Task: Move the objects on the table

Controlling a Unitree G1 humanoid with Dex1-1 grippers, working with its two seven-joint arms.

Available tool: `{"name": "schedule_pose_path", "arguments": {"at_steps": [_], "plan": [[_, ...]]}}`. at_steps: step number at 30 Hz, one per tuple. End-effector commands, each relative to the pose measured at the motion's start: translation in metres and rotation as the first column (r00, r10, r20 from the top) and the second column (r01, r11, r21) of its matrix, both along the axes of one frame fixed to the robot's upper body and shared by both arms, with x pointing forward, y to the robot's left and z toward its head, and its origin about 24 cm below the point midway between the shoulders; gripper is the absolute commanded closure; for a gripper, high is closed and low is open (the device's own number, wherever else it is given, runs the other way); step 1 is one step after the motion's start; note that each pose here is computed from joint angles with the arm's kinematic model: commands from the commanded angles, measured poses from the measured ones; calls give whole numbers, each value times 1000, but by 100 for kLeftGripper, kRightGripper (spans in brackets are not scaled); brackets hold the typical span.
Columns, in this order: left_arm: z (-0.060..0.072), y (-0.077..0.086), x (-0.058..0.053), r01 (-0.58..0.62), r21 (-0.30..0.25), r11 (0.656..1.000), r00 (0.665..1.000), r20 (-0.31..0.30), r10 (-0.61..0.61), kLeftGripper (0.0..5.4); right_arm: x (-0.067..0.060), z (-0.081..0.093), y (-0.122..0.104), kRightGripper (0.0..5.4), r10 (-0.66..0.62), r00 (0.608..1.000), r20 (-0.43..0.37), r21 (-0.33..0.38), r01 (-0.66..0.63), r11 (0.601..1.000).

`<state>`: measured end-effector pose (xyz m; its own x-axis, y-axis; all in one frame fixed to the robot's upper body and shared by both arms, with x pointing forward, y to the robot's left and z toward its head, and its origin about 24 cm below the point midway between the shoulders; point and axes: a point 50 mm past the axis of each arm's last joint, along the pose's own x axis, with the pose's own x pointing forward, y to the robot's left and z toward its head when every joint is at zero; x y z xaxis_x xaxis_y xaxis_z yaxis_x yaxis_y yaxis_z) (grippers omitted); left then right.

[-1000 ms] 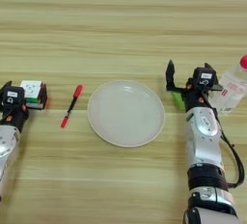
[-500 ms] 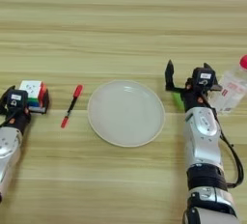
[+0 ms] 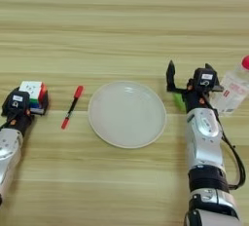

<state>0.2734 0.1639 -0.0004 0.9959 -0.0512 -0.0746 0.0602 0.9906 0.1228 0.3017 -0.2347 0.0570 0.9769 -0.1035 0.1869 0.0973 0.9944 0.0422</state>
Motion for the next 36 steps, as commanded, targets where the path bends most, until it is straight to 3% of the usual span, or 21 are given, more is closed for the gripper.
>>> {"name": "schedule_pose_path", "arguments": {"at_steps": [1,8,23,27,36], "plan": [[3,-1,2,12,-3,1000,1000,12,-12,138,4,3,3,0,5,1000,1,4,-5,1000],[5,-1,2,19,-10,1000,1000,23,-19,205,4,3,3,0,5,1000,0,3,-5,1000],[24,-13,3,87,-21,996,992,98,-85,209,5,1,4,0,5,1000,-8,5,-5,1000],[36,-27,3,144,-29,989,982,126,-139,209,6,1,4,0,6,1000,-10,6,-6,1000],[54,-84,3,361,-35,932,925,140,-353,209,8,0,7,0,8,1000,-13,9,-8,1000]]}}
